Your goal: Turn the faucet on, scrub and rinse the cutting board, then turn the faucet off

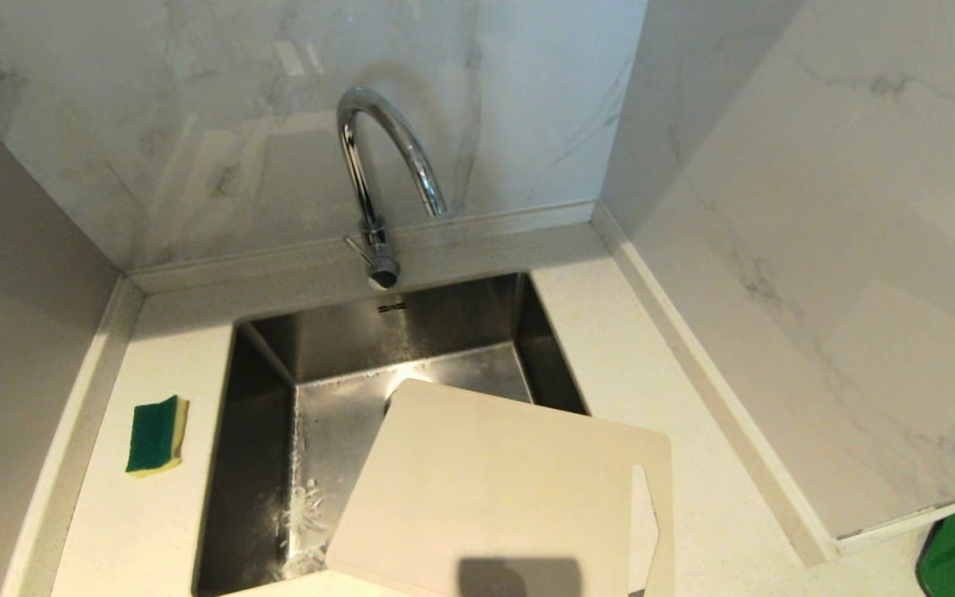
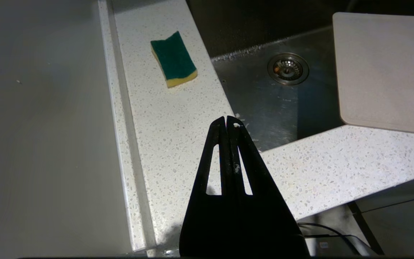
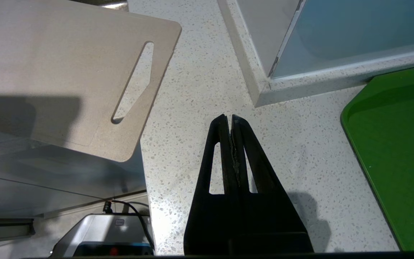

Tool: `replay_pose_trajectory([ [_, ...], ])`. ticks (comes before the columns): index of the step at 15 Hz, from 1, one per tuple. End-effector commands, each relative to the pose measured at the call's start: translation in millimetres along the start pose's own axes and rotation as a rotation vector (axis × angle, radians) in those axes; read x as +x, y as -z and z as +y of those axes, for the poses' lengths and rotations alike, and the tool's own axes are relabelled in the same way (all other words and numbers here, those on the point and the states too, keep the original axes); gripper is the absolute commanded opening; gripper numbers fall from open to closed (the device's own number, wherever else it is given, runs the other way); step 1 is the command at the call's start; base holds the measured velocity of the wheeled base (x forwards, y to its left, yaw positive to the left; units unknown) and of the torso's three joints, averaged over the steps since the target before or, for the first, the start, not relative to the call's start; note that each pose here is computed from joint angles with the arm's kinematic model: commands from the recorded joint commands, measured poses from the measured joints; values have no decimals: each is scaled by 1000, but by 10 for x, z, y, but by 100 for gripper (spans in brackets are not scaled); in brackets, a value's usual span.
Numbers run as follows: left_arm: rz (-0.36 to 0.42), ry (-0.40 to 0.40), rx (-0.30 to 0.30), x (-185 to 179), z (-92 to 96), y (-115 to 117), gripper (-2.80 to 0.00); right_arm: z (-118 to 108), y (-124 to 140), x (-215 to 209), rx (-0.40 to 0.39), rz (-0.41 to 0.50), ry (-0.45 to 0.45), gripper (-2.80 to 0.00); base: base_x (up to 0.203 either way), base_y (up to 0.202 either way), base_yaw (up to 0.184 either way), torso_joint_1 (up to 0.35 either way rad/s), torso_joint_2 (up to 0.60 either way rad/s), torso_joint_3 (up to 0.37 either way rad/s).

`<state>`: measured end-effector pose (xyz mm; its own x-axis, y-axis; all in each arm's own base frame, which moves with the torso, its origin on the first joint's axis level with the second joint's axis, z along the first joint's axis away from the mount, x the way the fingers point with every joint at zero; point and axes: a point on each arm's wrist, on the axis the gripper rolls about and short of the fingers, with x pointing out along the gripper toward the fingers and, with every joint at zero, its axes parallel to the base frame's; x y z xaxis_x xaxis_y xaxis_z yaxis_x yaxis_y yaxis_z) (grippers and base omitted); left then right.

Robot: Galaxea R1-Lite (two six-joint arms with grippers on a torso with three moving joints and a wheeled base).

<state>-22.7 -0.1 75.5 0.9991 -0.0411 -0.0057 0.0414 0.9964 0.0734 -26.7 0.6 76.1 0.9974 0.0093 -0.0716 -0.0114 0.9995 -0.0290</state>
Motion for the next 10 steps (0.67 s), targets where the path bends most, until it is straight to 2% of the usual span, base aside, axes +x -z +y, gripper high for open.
replay_pose_trajectory([
  [1, 3, 0, 0, 3, 0, 0, -280, 0, 0, 1, 0, 2, -1, -280, 0, 0, 0, 0, 0, 0],
  [10, 3, 0, 0, 3, 0, 0, -280, 0, 0, 1, 1, 2, 0, -280, 0, 0, 0, 0, 0, 0],
])
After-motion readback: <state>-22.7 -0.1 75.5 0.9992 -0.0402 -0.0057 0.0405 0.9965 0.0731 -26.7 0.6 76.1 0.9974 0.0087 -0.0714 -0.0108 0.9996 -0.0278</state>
